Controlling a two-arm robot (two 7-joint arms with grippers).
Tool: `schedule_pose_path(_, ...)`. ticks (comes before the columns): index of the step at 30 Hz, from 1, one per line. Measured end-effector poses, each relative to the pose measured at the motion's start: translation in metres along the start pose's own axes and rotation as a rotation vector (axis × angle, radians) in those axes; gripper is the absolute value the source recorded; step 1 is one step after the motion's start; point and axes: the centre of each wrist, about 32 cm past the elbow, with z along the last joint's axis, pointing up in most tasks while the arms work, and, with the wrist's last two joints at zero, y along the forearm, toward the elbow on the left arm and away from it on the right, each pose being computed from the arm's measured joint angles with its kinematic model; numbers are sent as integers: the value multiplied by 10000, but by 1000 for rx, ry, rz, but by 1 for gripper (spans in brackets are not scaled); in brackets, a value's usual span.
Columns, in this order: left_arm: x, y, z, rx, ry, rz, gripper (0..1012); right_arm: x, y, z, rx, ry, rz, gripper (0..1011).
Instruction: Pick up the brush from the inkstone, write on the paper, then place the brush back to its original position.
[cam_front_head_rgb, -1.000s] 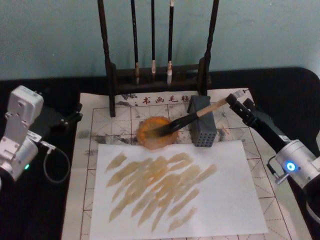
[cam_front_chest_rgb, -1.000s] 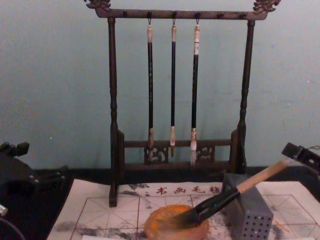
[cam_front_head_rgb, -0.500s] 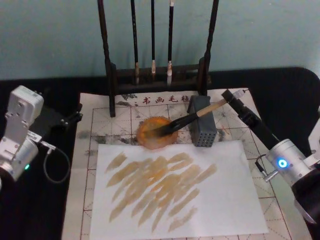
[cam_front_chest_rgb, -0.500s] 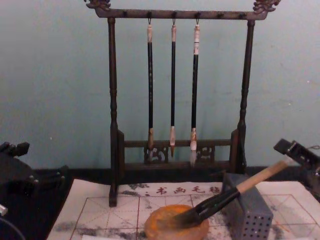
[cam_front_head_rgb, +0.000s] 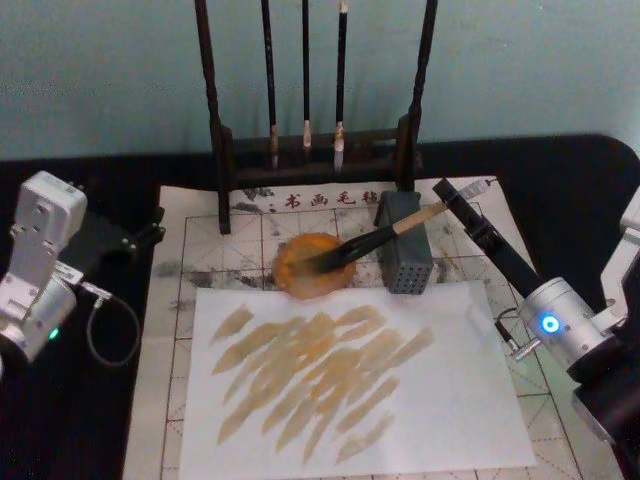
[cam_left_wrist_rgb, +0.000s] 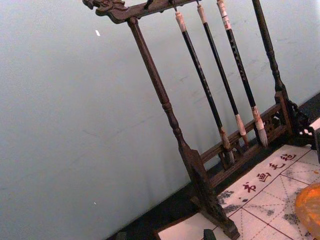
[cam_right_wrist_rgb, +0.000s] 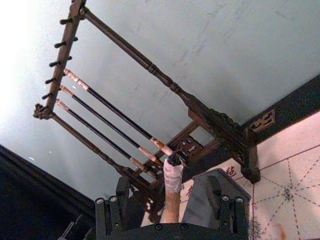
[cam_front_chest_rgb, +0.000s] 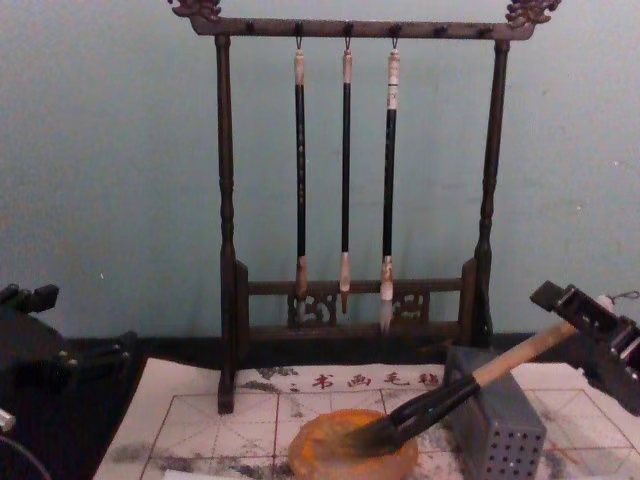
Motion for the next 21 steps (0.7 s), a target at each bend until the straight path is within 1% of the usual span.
schedule_pose_path(7, 0, 0, 0, 0, 0, 0, 1001, 17, 39, -14, 8, -1, 8, 1000)
schedule_pose_path(21, 0, 0, 0, 0, 0, 0, 1001, 13, 37, -16, 5, 1, 7, 1000)
